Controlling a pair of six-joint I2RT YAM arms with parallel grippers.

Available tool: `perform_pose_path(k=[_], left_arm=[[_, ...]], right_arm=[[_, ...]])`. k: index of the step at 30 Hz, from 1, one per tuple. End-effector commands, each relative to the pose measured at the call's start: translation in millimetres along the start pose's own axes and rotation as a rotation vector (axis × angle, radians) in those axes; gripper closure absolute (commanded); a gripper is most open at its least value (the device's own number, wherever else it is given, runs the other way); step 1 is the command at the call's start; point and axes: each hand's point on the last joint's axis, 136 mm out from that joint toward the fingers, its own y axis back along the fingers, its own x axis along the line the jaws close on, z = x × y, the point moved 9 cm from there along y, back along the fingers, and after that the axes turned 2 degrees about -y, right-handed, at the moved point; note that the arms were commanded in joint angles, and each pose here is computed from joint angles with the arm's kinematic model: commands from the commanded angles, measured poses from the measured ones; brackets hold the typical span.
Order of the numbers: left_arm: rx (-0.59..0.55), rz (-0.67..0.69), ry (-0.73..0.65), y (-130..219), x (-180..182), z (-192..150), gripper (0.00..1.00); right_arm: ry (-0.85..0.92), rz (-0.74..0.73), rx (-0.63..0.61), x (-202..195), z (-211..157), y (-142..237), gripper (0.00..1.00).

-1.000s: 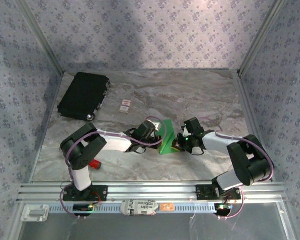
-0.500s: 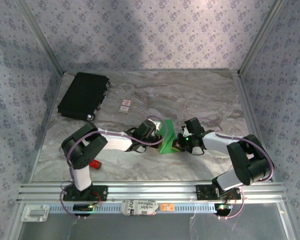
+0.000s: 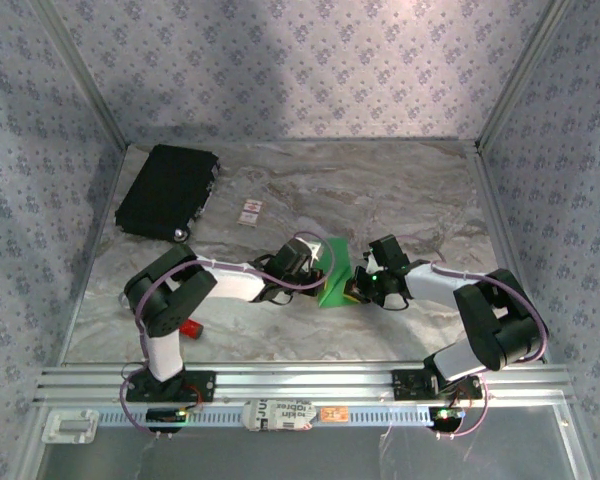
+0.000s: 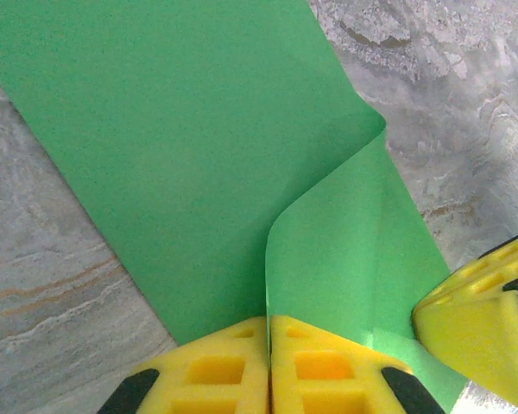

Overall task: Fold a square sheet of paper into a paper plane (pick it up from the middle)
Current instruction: Fold the triangle a second time at the center of the table.

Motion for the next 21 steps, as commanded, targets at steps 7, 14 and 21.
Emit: perform_pose_path(k=[7, 14, 21], left_arm=[[0.021, -0.009, -0.024, -6.6, 1.4, 2.2, 0.92], [0.041, 0.002, -0.024, -7.8, 4.1, -2.3, 0.93], [0.070, 0.016, 0.000, -10.7, 11.7, -12.6, 0.94]], right_arm=[[-0.037, -0.120, 0.023, -24.2, -7.6, -5.1, 1.00], [-0.035, -0.121, 0.025, -23.8, -7.4, -4.6, 1.00], [-0.018, -0.073, 0.008, -14.1, -2.0, 0.5, 0.99]])
